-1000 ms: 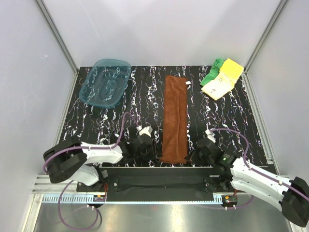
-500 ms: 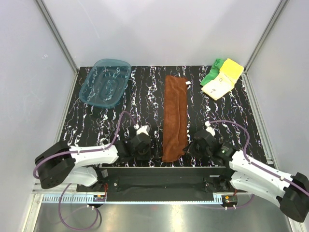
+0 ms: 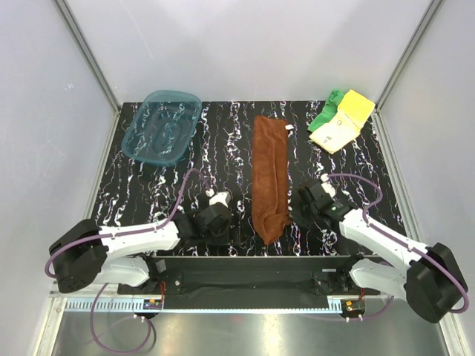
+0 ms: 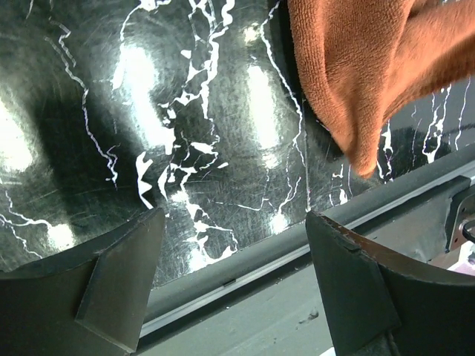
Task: Roll the towels
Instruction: Roll the towel
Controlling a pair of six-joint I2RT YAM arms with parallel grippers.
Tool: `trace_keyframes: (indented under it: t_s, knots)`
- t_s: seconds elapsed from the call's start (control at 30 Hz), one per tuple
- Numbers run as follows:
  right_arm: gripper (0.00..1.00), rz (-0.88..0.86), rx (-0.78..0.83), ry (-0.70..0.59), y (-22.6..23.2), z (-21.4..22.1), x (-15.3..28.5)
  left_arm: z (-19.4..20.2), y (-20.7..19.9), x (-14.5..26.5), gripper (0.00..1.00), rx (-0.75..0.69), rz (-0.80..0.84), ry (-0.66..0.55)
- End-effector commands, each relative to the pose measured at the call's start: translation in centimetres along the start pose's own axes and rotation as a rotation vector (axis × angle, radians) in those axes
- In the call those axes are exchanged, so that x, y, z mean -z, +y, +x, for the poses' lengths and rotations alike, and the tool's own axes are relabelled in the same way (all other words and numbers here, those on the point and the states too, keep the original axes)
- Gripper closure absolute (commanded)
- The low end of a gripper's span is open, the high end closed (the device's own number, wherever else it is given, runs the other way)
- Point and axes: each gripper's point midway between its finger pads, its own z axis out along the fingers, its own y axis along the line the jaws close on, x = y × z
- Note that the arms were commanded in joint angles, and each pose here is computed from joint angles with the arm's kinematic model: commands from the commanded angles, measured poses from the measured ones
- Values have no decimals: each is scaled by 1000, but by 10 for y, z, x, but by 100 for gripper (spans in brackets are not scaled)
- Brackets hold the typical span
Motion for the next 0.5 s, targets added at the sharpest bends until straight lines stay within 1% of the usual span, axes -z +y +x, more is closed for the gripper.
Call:
trace_keyframes:
  t_s: [0.0, 0.17, 0.3, 0.33, 0.37, 0.43, 0.47]
  knots:
    - [100, -76, -45, -1, 26, -23, 4, -9, -17, 1, 18, -59, 42, -14]
    - [100, -100, -24, 3, 44, -32, 2, -4, -24, -6, 19, -80, 67, 10]
    - [100, -68, -20, 26, 45, -32, -13, -10, -38, -13, 19, -107, 84, 6]
    - [99, -50, -14, 26, 41, -33, -16, -11, -39, -14, 19, -108, 79, 4]
    - [91, -15, -9, 27, 34, -32, -20, -12, -40, -14, 19, -111, 76, 2]
    - [86, 52, -23, -3, 16, -40, -25, -14, -39, -13, 19, -106, 69, -6]
    - [87, 81, -32, -11, 5, -41, -28, -14, -37, -13, 19, -103, 64, -8]
